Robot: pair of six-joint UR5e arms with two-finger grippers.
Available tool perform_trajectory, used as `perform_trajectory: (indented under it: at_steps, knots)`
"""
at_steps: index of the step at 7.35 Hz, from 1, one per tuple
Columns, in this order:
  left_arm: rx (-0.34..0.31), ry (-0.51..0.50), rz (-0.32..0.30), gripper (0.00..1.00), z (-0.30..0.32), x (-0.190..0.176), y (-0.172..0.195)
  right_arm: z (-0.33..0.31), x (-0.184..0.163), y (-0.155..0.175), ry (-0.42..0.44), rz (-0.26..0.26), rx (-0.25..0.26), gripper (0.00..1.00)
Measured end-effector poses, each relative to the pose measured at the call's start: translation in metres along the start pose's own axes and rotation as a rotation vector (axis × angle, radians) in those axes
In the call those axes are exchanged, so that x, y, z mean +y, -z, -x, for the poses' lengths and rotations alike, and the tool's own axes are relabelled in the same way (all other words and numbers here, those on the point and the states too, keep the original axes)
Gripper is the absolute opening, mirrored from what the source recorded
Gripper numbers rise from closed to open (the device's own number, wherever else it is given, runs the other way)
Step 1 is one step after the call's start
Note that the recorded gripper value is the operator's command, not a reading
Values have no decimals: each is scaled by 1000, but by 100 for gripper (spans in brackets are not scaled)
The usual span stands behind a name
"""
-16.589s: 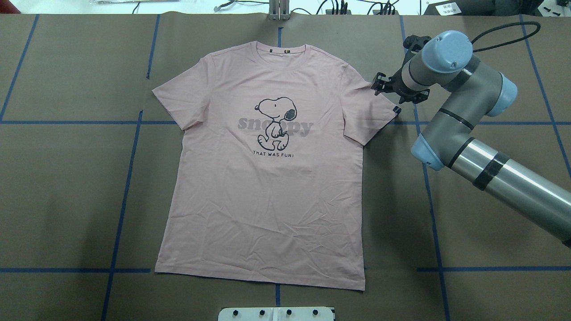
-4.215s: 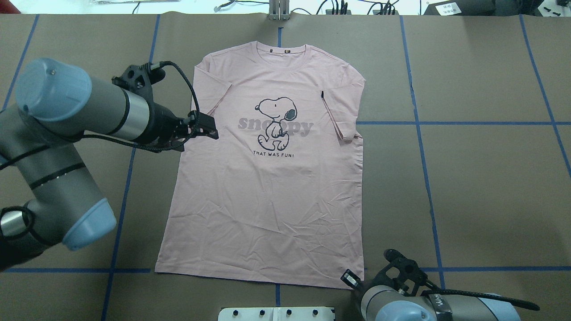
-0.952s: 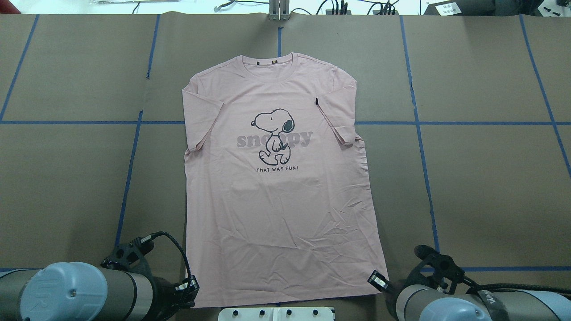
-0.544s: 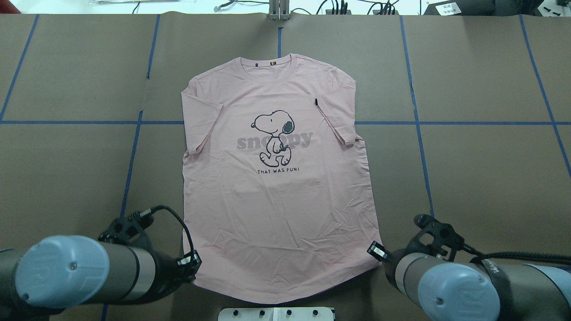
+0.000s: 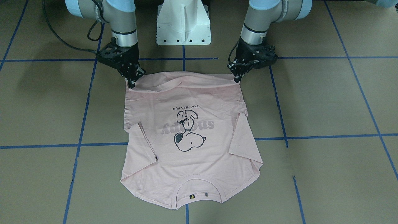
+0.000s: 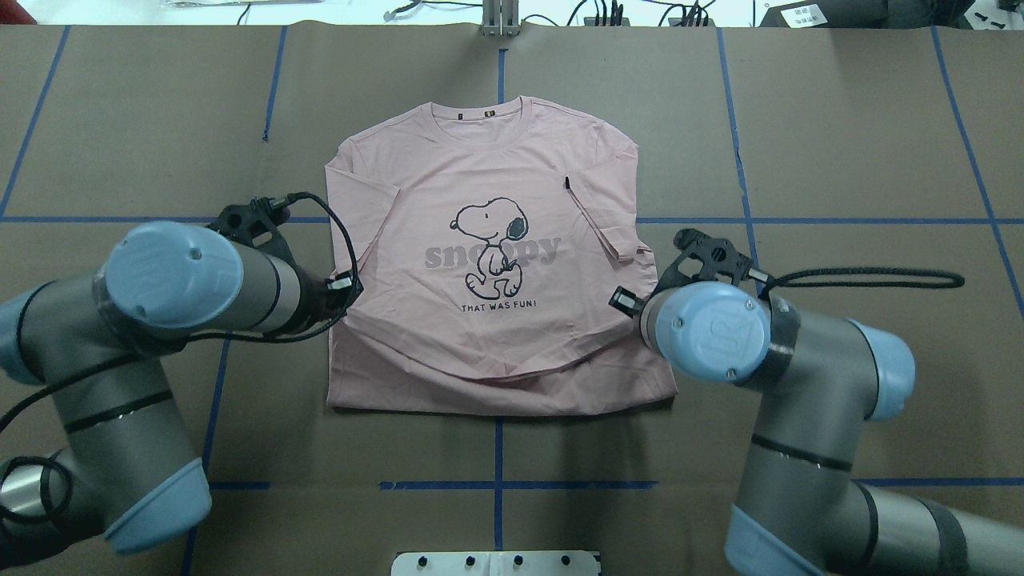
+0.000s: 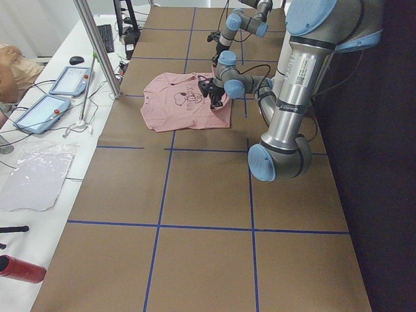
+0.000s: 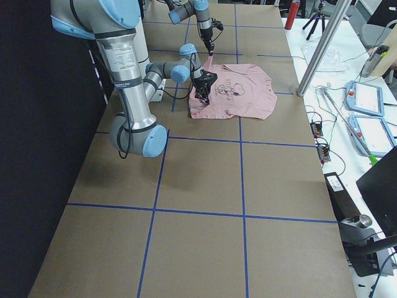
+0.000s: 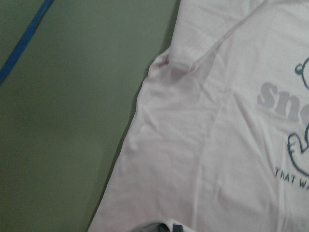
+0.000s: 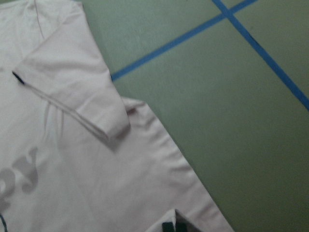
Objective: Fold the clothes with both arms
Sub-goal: 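Carry the hem over the shirt toward the collar with both grippers, then lay the hem down near the collar and open both grippers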
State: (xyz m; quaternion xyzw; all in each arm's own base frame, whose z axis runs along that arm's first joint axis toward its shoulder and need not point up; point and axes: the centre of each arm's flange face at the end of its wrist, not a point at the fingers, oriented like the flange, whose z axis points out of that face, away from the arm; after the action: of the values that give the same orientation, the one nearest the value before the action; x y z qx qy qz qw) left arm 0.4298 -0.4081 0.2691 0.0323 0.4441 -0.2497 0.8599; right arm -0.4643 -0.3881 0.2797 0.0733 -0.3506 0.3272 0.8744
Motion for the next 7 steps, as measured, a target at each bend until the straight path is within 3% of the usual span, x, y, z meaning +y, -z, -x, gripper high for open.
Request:
perform_trajectory:
  at_steps: [1,3,5,7]
  knots:
    - [20,-8,-45,0,-5,-36,-4,18,-47,-5,-29,-29,7,0]
    - [56,0,-106,0,-13,-81,9,42,-130,2,-61,-33,11,0]
    - [73,8,-128,0,-20,-95,19,56,-165,10,-80,-24,5,0]
    - [72,23,-152,0,-19,-109,26,84,-174,-3,-87,-21,23,0]
